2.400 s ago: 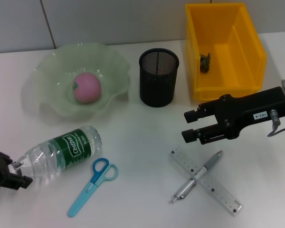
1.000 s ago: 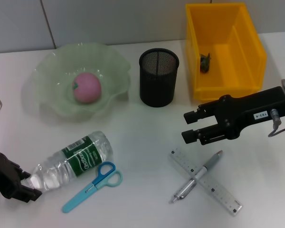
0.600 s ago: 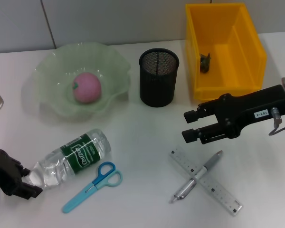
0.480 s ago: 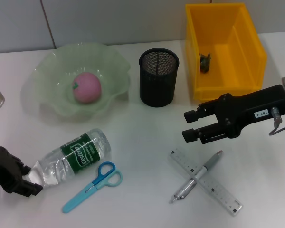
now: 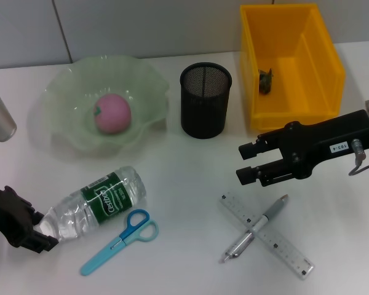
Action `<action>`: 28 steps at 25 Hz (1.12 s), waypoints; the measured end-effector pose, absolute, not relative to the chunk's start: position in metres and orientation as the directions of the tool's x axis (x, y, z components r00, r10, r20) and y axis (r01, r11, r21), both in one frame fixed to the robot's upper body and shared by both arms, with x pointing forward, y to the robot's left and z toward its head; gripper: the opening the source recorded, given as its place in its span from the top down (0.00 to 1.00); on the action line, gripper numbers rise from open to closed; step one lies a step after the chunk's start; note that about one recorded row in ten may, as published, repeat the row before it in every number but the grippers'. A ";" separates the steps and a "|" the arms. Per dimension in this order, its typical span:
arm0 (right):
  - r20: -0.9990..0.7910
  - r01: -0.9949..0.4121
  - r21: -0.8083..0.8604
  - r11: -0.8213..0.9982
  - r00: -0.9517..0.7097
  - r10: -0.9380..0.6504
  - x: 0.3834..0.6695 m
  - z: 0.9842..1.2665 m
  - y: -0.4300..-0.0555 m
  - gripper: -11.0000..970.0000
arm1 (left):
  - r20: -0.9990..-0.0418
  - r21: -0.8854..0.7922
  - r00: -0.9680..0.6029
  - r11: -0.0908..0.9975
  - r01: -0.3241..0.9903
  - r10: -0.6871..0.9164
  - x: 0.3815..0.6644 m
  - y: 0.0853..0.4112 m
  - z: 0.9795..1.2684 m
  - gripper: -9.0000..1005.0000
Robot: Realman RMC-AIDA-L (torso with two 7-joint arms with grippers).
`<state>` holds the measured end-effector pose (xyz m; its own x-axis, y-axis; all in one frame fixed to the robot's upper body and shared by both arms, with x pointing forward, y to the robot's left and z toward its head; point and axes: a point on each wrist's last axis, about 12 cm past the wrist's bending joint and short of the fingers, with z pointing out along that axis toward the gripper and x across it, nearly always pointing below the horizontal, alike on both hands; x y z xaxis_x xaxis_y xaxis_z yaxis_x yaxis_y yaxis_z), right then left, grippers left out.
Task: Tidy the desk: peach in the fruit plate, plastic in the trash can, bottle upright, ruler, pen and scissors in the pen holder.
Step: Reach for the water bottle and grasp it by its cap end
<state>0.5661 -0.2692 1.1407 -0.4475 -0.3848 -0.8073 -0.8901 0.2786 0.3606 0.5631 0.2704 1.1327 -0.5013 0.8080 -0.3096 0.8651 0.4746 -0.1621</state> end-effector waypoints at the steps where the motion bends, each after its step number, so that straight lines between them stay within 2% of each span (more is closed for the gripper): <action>1: -0.807 -0.890 0.361 0.279 -0.448 -0.385 0.566 1.141 -0.269 0.32 | -0.309 -0.162 -0.500 0.473 0.866 0.809 0.563 0.270 1.133 0.44; 28: -0.805 -0.885 0.366 0.287 -0.456 -0.379 0.566 1.140 -0.270 0.32 | -0.273 -0.145 -0.466 0.443 0.885 0.841 0.564 0.266 1.130 0.45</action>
<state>0.5657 -0.2704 1.1400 -0.4559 -0.3791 -0.8053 -0.8852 0.2869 0.3661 0.5642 0.2658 1.1302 -0.4663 0.8414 -0.2731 0.8846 0.4433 -0.1448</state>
